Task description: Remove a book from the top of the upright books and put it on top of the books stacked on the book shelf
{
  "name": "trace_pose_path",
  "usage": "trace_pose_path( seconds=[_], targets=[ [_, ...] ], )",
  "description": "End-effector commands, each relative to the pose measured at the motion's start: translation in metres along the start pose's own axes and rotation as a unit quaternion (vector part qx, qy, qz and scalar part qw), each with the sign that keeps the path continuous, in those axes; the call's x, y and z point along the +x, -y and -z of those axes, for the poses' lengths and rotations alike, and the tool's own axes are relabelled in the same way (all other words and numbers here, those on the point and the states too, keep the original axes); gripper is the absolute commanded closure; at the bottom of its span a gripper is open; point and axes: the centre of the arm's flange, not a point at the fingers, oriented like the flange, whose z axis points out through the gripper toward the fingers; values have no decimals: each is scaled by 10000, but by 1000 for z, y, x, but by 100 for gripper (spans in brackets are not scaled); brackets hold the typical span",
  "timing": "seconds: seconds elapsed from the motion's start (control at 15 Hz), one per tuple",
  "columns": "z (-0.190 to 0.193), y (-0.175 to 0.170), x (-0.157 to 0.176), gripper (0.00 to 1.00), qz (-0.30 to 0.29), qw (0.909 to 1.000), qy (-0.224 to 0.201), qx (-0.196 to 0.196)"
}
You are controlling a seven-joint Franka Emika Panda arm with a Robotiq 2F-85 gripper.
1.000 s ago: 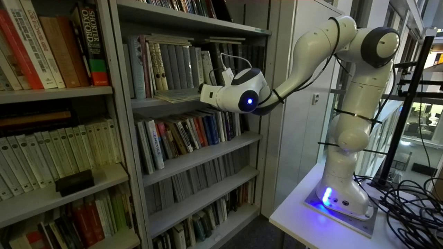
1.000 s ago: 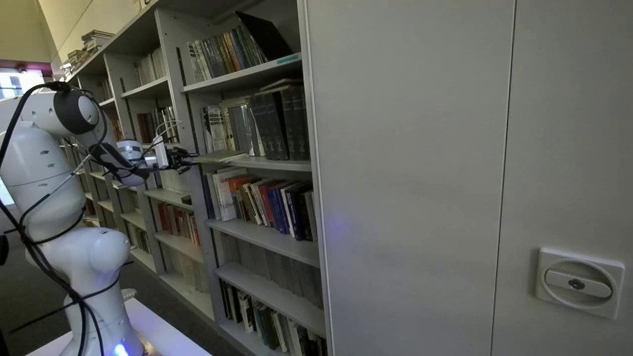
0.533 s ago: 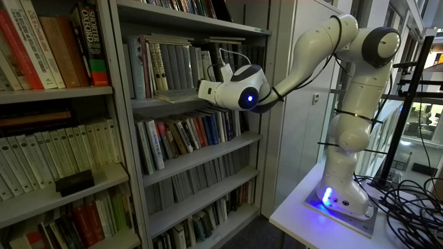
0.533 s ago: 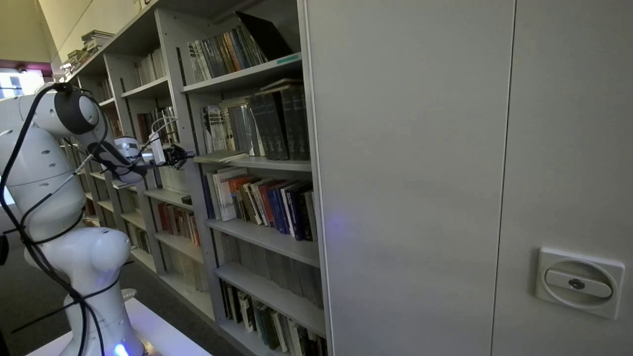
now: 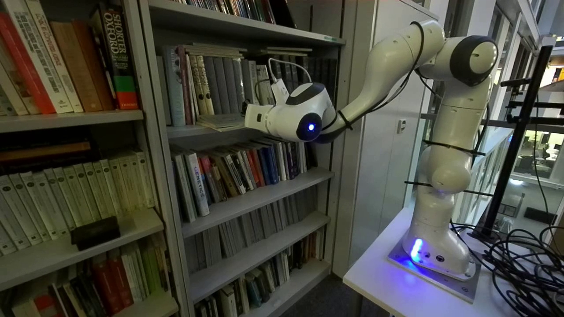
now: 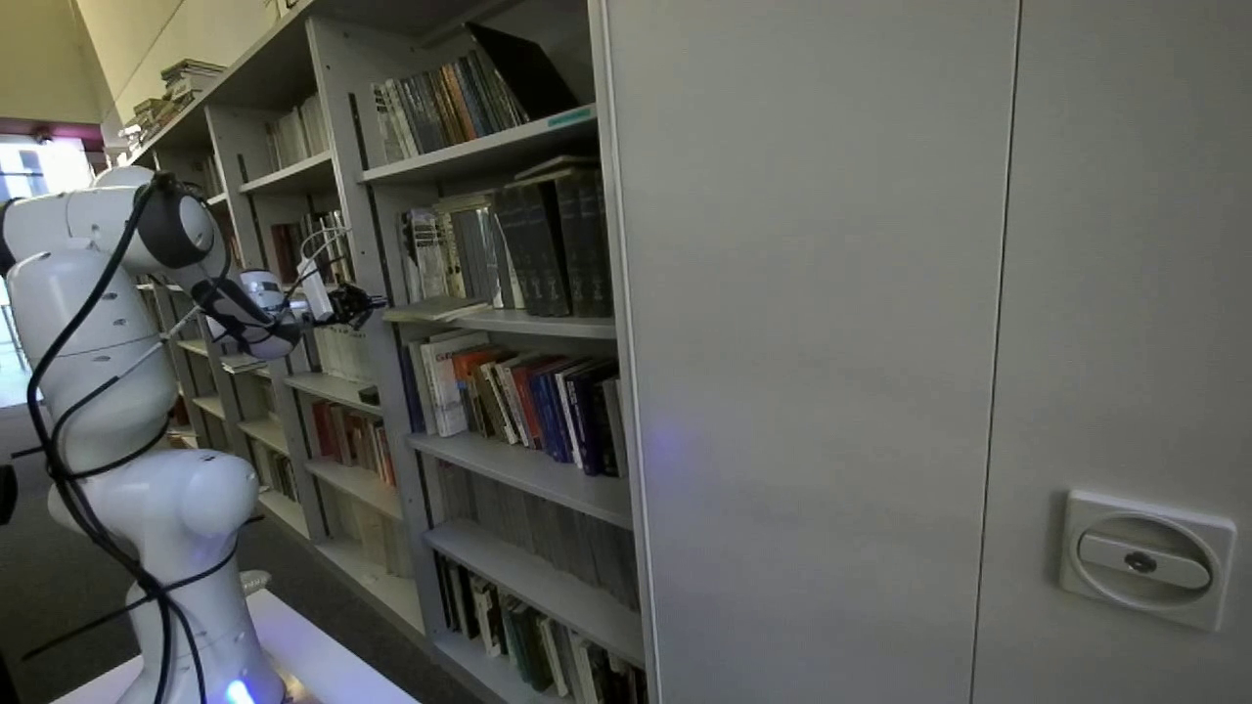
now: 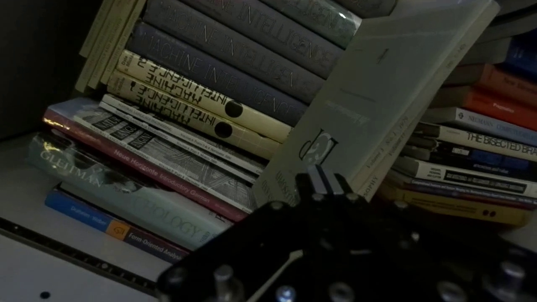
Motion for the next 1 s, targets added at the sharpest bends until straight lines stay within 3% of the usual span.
trace_pose_path(
  seconds=[0.0, 0.93],
  targets=[
    [-9, -1, 12, 100, 167, 9998, 67, -14],
    [-8, 17, 16, 99, 104, 9997, -110, 187]
  ],
)
